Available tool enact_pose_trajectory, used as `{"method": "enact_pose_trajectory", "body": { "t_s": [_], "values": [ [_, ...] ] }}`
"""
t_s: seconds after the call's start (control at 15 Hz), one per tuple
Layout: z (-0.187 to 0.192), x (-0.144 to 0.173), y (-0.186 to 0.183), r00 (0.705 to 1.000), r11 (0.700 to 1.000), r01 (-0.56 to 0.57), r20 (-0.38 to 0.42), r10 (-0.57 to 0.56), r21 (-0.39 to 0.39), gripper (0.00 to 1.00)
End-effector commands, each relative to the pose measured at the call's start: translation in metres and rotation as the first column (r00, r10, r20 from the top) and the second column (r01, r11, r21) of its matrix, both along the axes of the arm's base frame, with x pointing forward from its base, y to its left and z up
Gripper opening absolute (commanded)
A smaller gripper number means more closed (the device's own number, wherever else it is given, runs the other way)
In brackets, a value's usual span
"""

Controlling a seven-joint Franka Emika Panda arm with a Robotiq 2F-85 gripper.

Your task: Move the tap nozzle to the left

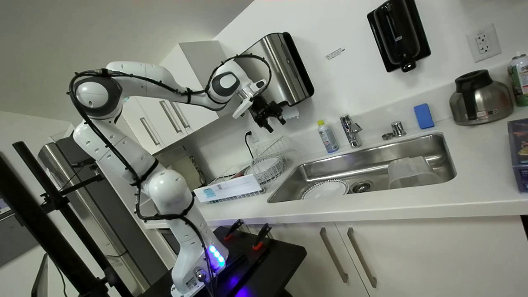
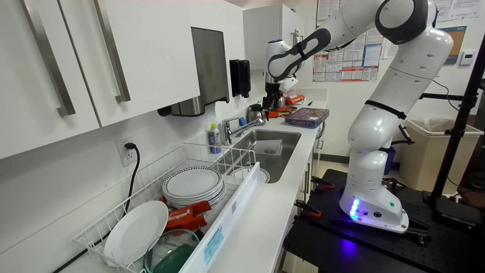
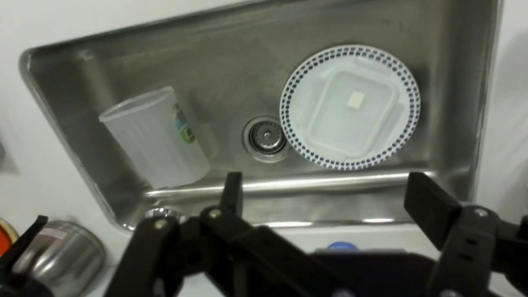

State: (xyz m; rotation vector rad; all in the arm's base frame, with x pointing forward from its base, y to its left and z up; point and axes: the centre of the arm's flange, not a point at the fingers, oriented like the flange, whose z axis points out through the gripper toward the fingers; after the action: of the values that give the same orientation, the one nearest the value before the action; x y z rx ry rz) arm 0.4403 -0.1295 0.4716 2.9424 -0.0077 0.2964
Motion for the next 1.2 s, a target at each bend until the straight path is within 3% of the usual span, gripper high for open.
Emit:
{"method": "enact_pose_trajectory", "body": {
  "t_s": [0.0, 0.33, 0.4, 0.73, 0.8, 0.87, 1.13],
  "values": [
    [-0.009, 0.039, -0.04, 0.979, 0.989, 0.146, 0.145, -0.144, -0.006, 1.0],
    [-0.032, 0.083, -0.1, 0.879, 0.93, 0.368, 0.322, -0.352, 0.013, 1.0],
    [-0.025, 0.054, -0.087, 0.917, 0.958, 0.285, 0.283, -0.281, 0.03, 1.0],
    [-0.033, 0.06, -0.092, 0.915, 0.955, 0.294, 0.28, -0.289, 0.026, 1.0],
    [-0.038, 0.073, -0.097, 0.903, 0.94, 0.341, 0.269, -0.336, 0.03, 1.0],
    [-0.043, 0.09, -0.107, 0.869, 0.906, 0.421, 0.267, -0.416, 0.039, 1.0],
    [-0.055, 0.144, -0.16, 0.783, 0.8, 0.597, 0.176, -0.596, 0.057, 1.0]
  ]
}}
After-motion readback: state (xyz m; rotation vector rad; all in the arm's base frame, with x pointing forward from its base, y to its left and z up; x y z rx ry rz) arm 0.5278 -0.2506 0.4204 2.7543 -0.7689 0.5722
